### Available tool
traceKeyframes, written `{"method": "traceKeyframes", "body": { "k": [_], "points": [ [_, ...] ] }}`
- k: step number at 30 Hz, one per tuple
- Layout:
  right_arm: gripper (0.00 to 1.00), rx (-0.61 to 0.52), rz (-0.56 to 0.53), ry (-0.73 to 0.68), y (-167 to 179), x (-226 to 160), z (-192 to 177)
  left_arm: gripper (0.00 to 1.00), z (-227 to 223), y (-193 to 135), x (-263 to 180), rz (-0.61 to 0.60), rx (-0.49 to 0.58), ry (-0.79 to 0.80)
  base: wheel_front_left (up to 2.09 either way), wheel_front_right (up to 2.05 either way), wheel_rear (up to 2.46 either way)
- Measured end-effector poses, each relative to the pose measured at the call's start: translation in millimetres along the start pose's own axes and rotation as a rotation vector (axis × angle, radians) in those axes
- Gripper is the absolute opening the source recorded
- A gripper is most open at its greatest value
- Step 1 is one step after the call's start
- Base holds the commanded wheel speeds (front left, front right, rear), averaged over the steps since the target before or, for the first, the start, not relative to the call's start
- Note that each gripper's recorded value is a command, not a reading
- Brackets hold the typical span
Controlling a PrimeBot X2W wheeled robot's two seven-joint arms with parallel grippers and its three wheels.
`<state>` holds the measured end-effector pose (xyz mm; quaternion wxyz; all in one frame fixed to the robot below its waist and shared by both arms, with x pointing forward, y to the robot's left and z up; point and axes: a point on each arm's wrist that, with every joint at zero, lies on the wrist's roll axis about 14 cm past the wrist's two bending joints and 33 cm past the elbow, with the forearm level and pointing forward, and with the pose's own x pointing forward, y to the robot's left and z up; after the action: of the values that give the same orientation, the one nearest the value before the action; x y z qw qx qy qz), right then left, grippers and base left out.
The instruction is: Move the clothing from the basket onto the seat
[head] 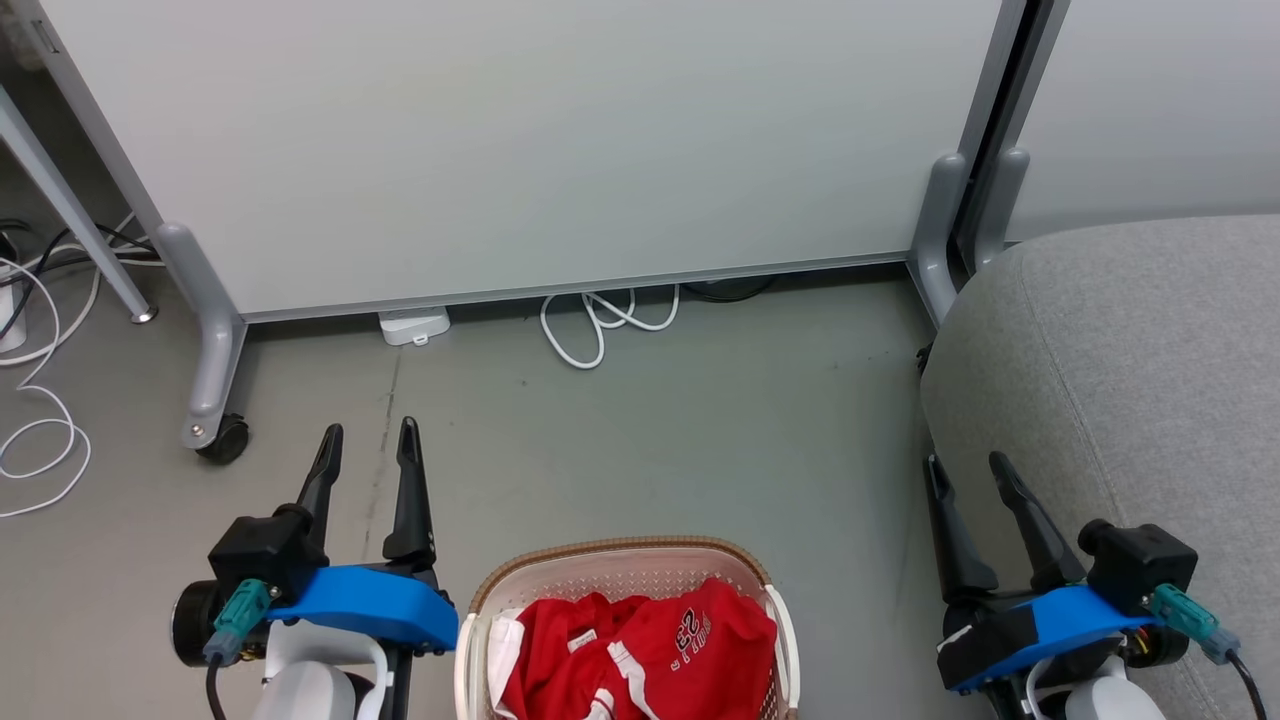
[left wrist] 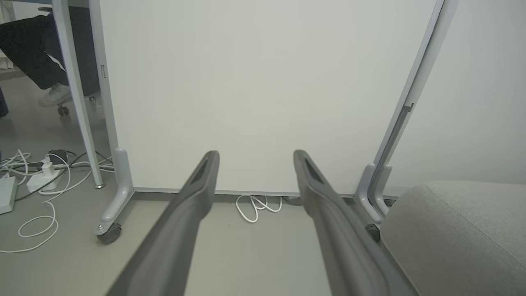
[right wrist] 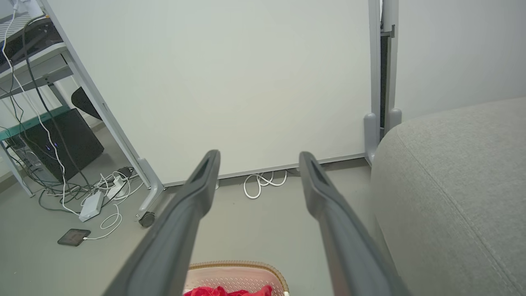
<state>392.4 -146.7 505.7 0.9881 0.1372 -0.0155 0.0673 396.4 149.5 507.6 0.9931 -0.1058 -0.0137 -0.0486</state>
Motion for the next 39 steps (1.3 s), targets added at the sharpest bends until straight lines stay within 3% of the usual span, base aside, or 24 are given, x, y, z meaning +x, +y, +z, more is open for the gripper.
{"method": "traceKeyframes", "body": {
  "k": [25, 39],
  "points": [
    [1.00, -0.193, 0.060, -0.010, 10.9, 1.0, -0.8, 1.00, -4.5, -9.5, -0.7, -0.057, 0.160, -0.008, 0.00, 0.00, 0.00],
    [1.00, -0.237, 0.078, -0.009, 14.1, 0.2, -2.3, 1.00, -5.0, -9.5, -1.5, -0.063, 0.188, -0.010, 0.00, 0.00, 0.00]
  ]
}}
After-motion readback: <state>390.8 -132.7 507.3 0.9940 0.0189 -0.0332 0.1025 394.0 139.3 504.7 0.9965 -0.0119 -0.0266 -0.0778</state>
